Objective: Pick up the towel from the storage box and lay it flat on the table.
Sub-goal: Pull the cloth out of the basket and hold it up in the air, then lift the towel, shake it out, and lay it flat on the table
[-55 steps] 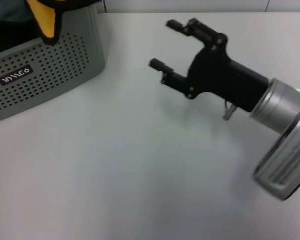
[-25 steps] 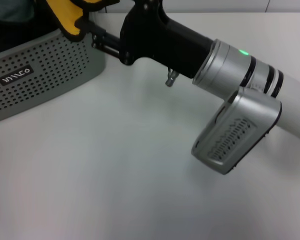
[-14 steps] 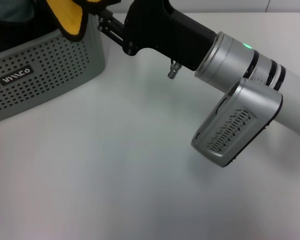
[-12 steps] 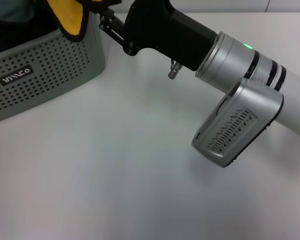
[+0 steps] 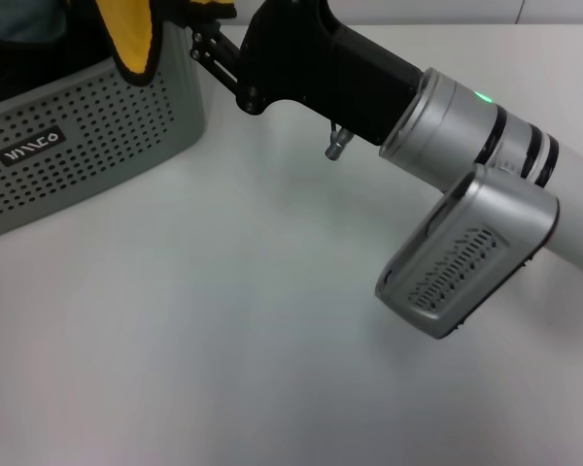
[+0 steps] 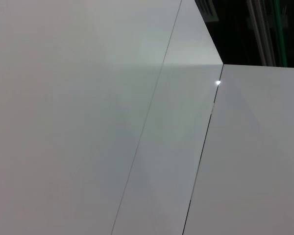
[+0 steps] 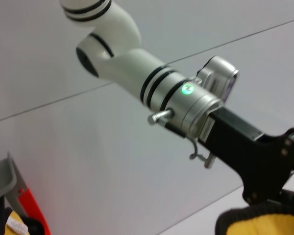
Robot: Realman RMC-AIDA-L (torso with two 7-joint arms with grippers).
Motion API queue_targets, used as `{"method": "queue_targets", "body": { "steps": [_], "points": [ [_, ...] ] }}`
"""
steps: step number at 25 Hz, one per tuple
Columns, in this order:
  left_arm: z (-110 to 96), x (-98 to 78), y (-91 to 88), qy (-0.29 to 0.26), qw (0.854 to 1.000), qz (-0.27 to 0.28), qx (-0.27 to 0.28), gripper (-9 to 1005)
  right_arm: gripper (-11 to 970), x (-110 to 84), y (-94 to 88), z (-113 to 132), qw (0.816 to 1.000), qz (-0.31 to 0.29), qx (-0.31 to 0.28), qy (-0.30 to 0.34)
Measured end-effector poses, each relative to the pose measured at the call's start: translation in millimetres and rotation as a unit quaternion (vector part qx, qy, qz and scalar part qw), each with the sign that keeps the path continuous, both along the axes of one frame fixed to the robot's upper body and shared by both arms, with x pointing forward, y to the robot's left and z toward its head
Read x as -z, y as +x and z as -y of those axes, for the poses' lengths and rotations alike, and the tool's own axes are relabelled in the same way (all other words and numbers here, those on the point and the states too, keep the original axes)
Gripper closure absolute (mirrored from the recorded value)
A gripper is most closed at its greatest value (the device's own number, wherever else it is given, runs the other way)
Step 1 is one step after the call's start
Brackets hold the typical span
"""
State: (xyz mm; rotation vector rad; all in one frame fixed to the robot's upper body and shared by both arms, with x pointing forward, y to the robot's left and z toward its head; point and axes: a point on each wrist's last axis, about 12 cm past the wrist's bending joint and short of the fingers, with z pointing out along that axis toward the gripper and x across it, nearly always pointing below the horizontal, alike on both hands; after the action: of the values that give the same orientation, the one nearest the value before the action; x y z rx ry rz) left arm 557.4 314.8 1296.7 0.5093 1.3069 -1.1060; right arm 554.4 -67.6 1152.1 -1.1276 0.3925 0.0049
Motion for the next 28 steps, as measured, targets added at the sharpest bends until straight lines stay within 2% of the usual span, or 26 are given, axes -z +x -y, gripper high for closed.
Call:
{"method": "queue_targets", "body": {
  "steps": [10,19,26,28],
  "points": [
    [0,1.0,0.4,0.0,1.0,0.001,-0.002,890,707,-0.1,-3.8,1,1.0,0.003,-0.005,0.008],
    [-1,2.8,0.6,0.004,1.0,0.002,-0.003,882,818,2.2,-1.8,3,1.0,-0.001,0.002,0.003],
    [-9,19.4,-4.8,0.025,0.999,0.0,-0.024,876,937,3.8,-6.4,6,1.0,-0.015,0.004,0.015],
    [-12,31.2,-6.3,0.03,0.999,-0.006,-0.03,874,956,5.1,-13.4,11,0.999,-0.027,0.012,0.035]
  ]
}}
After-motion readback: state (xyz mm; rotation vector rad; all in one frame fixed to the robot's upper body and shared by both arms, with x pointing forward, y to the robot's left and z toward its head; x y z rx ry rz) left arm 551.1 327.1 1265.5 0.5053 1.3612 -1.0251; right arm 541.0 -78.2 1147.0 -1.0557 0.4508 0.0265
